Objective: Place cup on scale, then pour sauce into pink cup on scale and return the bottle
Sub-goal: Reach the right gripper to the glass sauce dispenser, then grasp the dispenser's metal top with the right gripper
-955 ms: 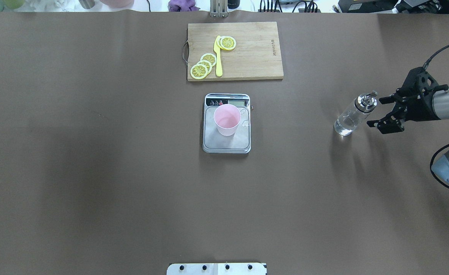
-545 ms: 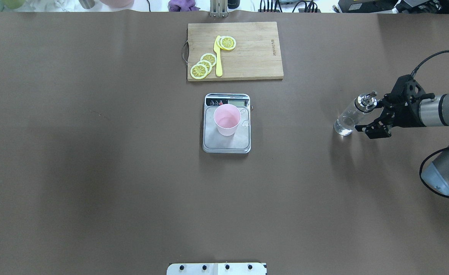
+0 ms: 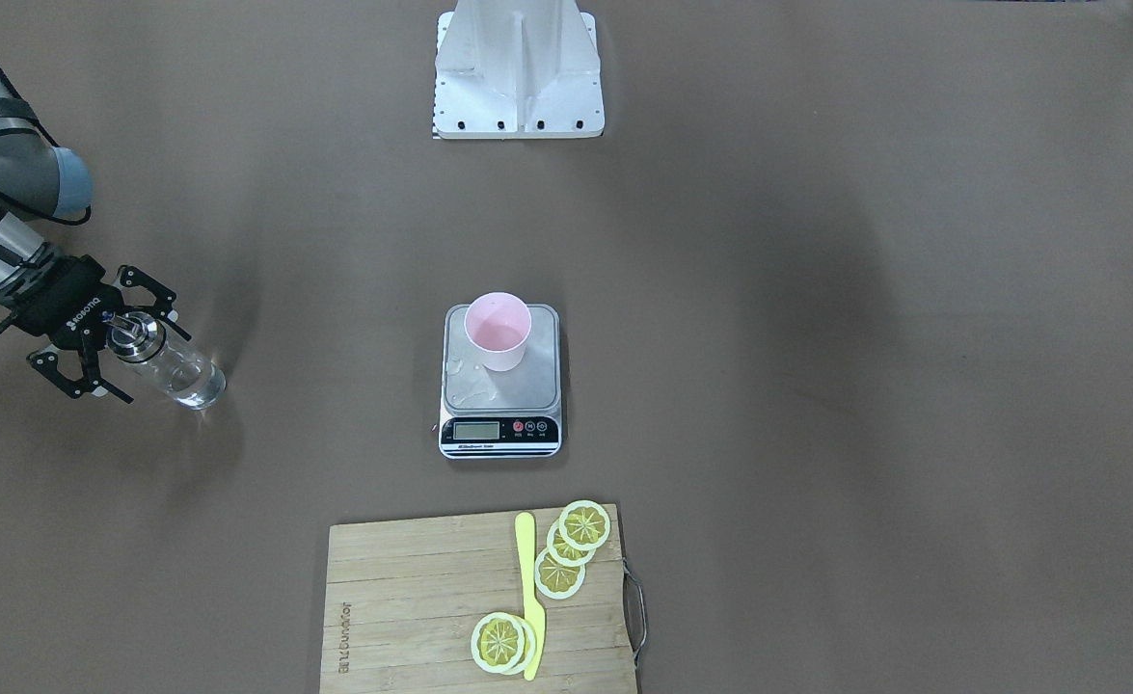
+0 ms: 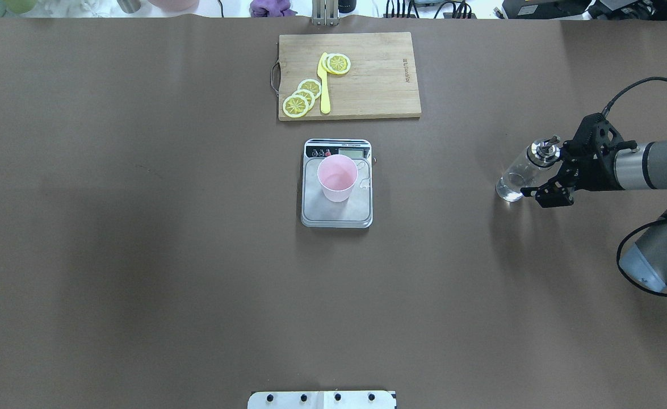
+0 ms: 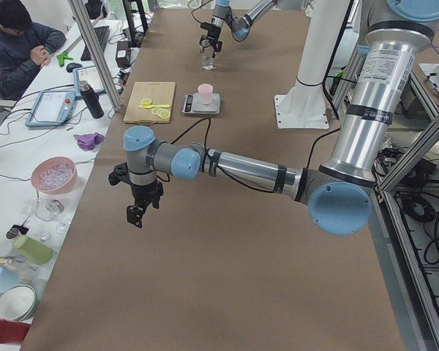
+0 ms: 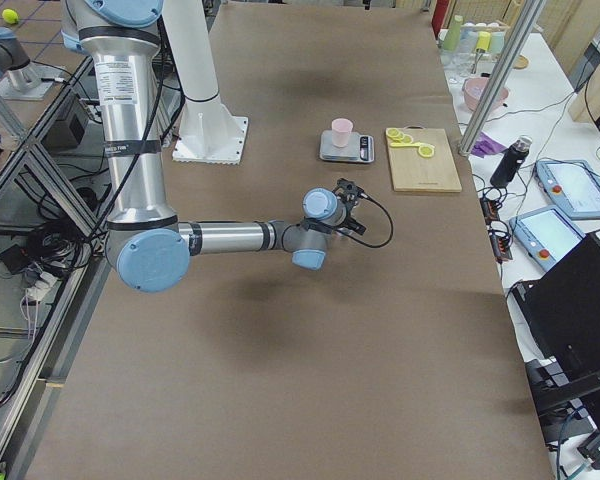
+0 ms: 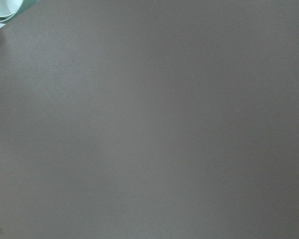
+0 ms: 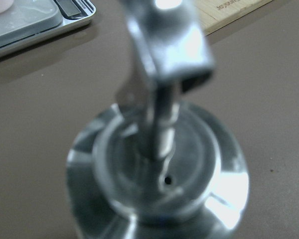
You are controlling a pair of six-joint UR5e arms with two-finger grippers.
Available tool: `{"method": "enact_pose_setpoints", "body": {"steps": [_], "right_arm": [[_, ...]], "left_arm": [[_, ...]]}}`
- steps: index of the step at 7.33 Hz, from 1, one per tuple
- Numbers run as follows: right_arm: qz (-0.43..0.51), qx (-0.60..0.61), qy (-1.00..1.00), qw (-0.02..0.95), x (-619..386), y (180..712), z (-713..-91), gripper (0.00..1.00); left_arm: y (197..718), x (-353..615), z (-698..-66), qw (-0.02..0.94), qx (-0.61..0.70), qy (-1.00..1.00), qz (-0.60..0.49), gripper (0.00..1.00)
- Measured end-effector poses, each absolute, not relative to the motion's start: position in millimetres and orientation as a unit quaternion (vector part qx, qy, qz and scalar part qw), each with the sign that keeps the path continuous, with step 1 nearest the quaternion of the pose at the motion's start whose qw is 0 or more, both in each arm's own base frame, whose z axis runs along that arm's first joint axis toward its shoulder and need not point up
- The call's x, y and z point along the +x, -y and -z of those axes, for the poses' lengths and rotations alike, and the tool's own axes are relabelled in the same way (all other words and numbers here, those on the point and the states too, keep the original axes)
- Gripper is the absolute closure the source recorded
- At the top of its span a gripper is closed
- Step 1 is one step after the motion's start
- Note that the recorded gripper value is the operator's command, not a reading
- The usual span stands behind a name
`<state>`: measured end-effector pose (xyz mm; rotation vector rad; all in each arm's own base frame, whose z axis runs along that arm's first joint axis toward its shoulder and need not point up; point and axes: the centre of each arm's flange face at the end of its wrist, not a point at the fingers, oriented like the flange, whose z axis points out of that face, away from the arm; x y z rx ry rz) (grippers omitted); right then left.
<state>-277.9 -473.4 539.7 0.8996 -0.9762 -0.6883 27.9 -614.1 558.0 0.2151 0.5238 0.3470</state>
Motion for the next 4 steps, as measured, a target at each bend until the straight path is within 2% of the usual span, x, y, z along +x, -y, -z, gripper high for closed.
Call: {"method": "enact_pose_setpoints", "body": {"steps": [4], "right_arm": [[0.315,0.407,0.445,0.732,-281.1,471.6,-540.1,0.01]], "left_arm": [[612.8,27.7,-560.0,0.946,0.104,-0.257,-0.17,0.01]]}}
